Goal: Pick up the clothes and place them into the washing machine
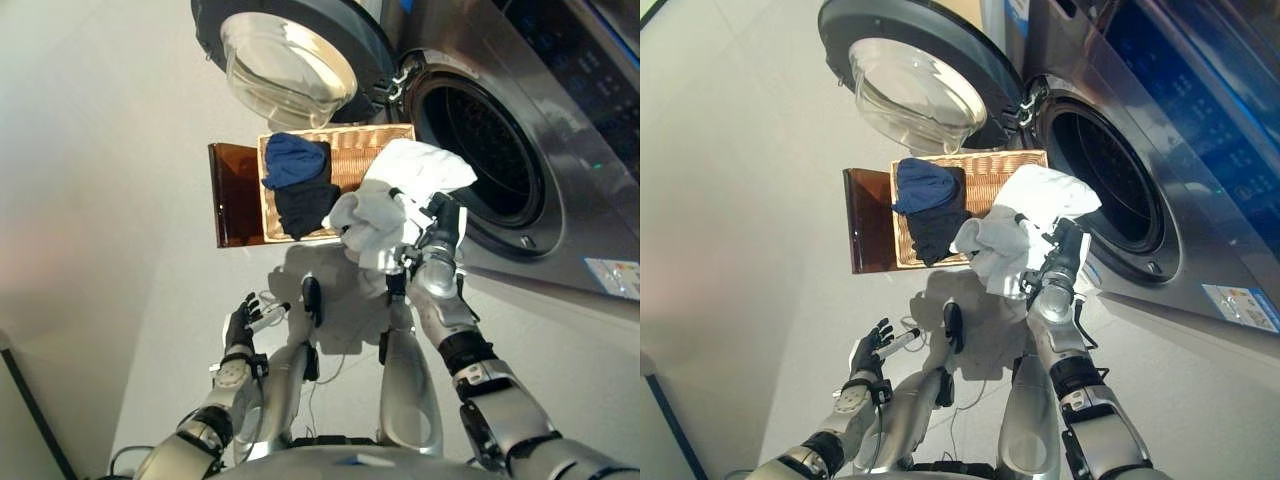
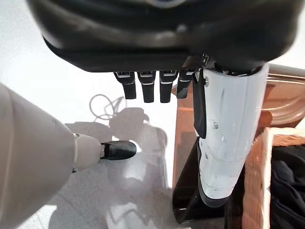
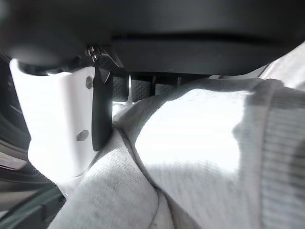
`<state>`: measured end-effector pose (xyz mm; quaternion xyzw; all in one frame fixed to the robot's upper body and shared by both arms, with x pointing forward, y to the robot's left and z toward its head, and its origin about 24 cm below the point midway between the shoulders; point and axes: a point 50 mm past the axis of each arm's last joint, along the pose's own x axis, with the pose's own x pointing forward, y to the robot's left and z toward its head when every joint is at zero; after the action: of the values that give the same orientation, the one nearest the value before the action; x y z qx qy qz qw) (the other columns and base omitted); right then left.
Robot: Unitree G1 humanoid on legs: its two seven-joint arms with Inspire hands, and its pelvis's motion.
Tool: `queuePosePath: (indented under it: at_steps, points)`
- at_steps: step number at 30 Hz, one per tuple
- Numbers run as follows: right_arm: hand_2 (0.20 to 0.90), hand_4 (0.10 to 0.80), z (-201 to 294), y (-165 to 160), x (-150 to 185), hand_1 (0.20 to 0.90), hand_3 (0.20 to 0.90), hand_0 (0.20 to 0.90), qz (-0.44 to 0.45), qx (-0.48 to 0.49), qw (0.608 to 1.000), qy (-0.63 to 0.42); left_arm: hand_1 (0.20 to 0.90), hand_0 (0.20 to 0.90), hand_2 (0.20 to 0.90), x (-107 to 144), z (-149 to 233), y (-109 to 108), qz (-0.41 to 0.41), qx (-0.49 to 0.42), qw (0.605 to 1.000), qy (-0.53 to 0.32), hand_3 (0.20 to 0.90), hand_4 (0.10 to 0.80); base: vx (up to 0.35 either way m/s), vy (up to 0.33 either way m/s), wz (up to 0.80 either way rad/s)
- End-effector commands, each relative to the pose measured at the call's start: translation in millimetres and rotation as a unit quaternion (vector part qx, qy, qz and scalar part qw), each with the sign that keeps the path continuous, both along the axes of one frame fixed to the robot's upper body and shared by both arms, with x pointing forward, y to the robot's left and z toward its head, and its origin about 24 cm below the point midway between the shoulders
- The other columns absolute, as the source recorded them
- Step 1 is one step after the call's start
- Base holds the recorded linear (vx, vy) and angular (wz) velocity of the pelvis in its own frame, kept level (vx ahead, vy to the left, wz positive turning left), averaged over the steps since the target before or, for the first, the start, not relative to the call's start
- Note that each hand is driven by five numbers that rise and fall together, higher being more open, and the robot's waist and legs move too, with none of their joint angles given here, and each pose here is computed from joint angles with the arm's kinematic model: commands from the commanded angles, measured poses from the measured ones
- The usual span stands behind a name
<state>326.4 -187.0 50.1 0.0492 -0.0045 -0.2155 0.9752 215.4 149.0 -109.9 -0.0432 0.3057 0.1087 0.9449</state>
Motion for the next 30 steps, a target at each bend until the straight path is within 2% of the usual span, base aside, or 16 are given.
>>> queuePosePath:
  at_steps: [1,8,15,30]
  points:
    - [0.200,0.300,55,7,1,0.200,0.200,0.200,0.002,-0.020,0.987,-0.160,0.900,0.900,0.900,-22,-12,11,0.017,0.029,0.999,0.027,0.900,0.800,0.041,-0.018,-0.05]
    - [0.200,0.300,68,-11,10,0.200,0.200,0.200,-0.038,-0.042,0.984,-0.167,0.900,0.900,0.900,-20,-10,8,0.005,0.031,0.999,0.019,0.900,0.800,0.013,-0.004,-0.01]
    - [0.200,0.300,102,-37,23,0.200,0.200,0.200,-0.111,-0.001,0.971,-0.212,0.900,0.900,0.900,-24,-13,9,-0.002,0.033,0.999,0.029,0.900,0.800,0.011,-0.008,-0.03]
    - [0.200,0.300,146,-80,35,0.200,0.200,0.200,-0.183,0.023,0.952,-0.244,0.900,0.900,0.900,-25,-14,5,-0.022,0.029,0.999,0.028,0.900,0.800,0.006,-0.003,0.00]
